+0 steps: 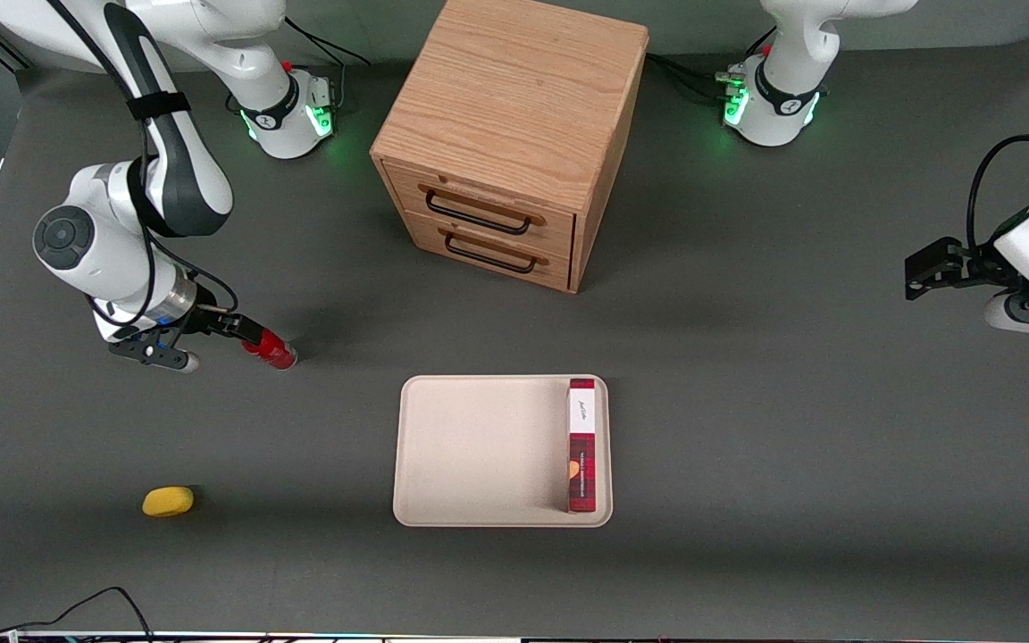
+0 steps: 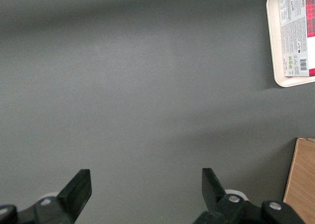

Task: Place coke bottle on tray
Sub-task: 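Close the right gripper around the bottle's cap end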

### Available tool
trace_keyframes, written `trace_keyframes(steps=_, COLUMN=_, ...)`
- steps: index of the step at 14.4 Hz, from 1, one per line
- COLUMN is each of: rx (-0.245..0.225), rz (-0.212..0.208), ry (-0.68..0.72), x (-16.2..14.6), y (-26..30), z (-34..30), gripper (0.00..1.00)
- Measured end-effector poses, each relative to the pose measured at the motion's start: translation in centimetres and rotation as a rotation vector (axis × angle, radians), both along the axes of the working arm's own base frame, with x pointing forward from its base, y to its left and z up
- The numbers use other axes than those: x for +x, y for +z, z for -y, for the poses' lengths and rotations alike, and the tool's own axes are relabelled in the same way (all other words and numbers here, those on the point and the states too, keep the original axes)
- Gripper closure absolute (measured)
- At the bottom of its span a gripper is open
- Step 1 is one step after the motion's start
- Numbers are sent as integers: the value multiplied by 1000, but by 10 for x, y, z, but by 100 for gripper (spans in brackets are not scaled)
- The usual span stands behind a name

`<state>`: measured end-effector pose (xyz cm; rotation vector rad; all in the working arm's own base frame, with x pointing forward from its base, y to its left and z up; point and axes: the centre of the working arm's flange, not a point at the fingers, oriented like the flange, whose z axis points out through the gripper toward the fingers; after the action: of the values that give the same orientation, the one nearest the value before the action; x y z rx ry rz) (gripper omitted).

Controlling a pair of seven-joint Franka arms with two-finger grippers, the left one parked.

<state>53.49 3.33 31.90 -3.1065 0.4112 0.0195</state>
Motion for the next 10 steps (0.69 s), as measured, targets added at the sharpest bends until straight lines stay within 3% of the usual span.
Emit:
trace_keyframes(steps=3, rx=-1, rz=-9, ry=-1, x=-3, y=-4, z=0, gripper=2)
trace_keyframes(steps=5, rx=-1, rz=-14, ry=0, x=-4, y=-6, z=0, gripper=18)
trace_keyframes(steps=6, rx=-1, rz=-16, ry=2, x=-5, y=-7, z=-1, gripper=19)
trace_keyframes(steps=10, rx=1, rz=-16, ry=17, x=-6, y=-7, z=-10, gripper=64)
